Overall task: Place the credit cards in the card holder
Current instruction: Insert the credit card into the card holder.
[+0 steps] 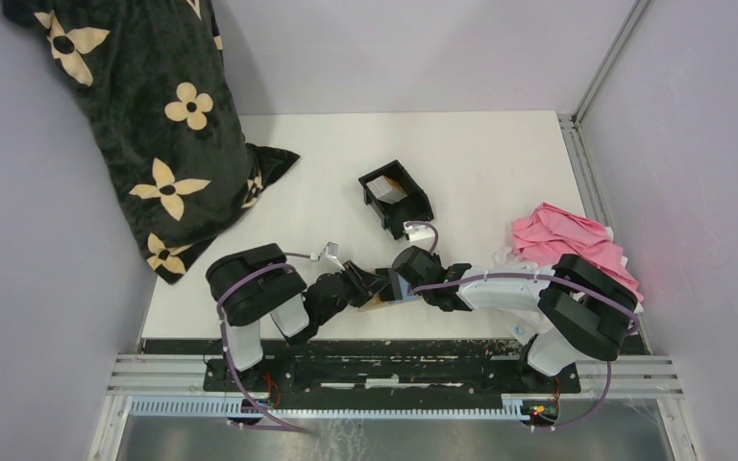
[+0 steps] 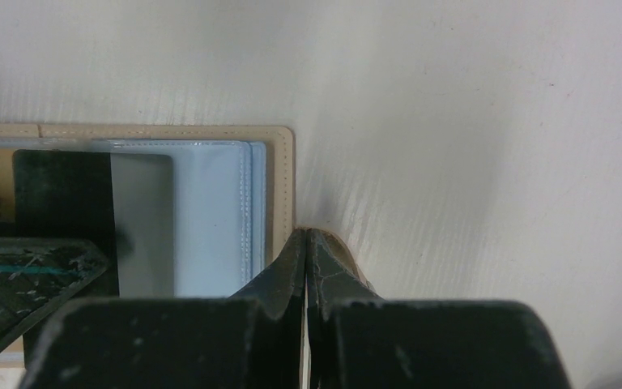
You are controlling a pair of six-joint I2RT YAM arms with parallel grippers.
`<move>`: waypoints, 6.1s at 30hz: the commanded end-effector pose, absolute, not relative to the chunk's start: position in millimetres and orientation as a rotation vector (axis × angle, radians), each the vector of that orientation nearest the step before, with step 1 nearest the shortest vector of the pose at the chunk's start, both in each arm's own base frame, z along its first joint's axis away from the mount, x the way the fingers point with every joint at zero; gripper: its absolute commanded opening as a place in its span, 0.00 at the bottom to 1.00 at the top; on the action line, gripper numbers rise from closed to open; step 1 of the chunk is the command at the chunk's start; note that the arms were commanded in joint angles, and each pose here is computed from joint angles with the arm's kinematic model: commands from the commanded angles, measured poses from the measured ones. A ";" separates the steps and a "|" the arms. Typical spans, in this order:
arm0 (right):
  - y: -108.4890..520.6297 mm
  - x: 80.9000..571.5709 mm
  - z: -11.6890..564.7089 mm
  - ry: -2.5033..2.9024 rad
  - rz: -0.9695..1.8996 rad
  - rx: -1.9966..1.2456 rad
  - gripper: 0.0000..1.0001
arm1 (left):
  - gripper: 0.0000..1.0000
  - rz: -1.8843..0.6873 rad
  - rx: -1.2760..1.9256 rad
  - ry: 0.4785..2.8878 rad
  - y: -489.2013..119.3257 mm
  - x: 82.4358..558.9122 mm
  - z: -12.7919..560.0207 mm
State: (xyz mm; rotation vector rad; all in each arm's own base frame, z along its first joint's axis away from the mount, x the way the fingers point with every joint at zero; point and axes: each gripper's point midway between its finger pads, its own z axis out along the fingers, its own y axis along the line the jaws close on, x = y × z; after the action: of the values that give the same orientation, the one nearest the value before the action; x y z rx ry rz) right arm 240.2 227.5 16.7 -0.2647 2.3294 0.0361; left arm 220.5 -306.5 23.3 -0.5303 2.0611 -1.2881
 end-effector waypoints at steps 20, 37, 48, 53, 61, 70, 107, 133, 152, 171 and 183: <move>233.7 237.9 17.0 2.334 0.085 -0.250 0.01 | 0.46 -0.925 -0.322 2.155 -272.6 218.6 24.7; 234.0 238.7 18.4 2.331 0.080 -0.255 0.01 | 0.22 -0.809 -0.187 2.115 -263.2 224.0 41.7; 234.4 238.9 18.1 2.333 0.079 -0.256 0.01 | 0.07 -0.788 0.057 2.114 -287.7 217.3 49.6; 234.0 238.9 18.3 2.332 0.077 -0.255 0.01 | 0.05 -0.729 0.111 2.139 -291.4 213.3 42.5; 234.2 238.4 16.8 2.334 0.079 -0.255 0.01 | 0.03 -0.674 0.092 2.129 -278.5 210.9 42.7; 234.8 238.6 14.9 2.336 0.080 -0.255 0.01 | 0.03 -0.610 0.085 2.148 -268.8 210.2 35.9; 236.8 234.7 5.4 2.356 0.100 -0.256 0.01 | 0.03 -0.702 0.108 2.136 -305.9 212.4 32.4; 239.4 235.2 10.4 2.352 0.098 -0.271 0.01 | 0.04 -0.633 0.057 2.076 -298.8 222.3 55.4; 242.3 235.3 7.6 2.357 0.099 -0.275 0.01 | 0.03 -0.604 0.072 2.122 -294.1 217.3 32.5; 244.3 233.3 5.0 2.362 0.108 -0.276 0.01 | 0.03 -0.655 0.104 2.120 -321.2 223.4 35.7; 243.5 235.4 8.4 2.354 0.091 -0.287 0.01 | 0.06 -0.603 0.054 2.103 -307.4 227.1 45.1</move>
State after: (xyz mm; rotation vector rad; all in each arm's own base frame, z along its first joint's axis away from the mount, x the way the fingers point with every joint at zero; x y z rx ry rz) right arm 239.8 231.8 15.4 -0.2737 2.3214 0.0432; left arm 219.0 -304.2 20.9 0.0655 2.1679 -0.5999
